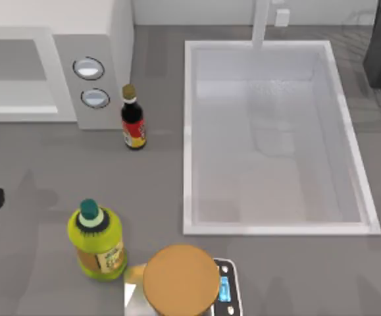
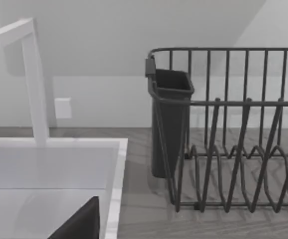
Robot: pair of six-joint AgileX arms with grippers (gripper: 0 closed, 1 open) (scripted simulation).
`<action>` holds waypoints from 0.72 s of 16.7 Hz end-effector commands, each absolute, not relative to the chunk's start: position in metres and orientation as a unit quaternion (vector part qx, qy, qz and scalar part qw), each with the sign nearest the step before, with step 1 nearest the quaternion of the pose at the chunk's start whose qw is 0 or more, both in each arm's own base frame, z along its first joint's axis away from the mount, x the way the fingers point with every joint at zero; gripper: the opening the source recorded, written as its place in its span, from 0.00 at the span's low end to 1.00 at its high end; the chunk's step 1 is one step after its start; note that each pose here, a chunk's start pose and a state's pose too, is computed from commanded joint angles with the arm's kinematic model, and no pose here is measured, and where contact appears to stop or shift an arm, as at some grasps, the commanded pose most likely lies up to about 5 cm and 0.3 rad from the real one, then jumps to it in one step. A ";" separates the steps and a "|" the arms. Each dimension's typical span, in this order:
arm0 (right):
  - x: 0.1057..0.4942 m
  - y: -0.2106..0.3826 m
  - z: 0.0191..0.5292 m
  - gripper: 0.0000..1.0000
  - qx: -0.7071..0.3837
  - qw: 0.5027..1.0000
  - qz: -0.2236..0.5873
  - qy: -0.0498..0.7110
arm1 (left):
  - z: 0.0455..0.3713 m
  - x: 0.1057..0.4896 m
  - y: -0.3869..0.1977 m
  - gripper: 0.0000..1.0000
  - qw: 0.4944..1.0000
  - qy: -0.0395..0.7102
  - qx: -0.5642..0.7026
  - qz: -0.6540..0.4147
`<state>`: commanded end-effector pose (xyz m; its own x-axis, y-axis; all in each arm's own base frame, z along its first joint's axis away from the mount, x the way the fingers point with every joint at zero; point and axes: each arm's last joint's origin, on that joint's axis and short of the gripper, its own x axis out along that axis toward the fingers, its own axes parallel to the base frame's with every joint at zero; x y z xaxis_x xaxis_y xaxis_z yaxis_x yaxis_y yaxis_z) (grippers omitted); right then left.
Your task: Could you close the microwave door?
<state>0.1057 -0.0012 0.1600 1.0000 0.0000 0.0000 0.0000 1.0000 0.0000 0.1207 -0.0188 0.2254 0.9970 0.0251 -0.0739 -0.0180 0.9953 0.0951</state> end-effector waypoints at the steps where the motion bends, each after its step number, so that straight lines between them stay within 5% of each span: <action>1: 0.106 -0.001 0.160 1.00 0.000 1.000 0.000 0.000 | 0.233 0.126 -0.015 0.00 0.996 0.056 0.066 0.016; 7: 0.106 -0.001 0.160 1.00 0.000 1.000 0.000 0.000 | 0.281 0.189 0.047 0.00 0.960 0.230 0.153 0.035; 12: 0.106 -0.001 0.160 1.00 0.000 1.000 0.000 0.000 | 0.281 0.230 0.161 0.00 0.926 0.359 0.117 0.010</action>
<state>0.1057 -0.0012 0.1600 1.0000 0.0000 0.0000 0.0000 1.0000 0.0000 0.2304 0.1610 0.2811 0.7420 0.1031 -0.6624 0.0646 0.9725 0.2236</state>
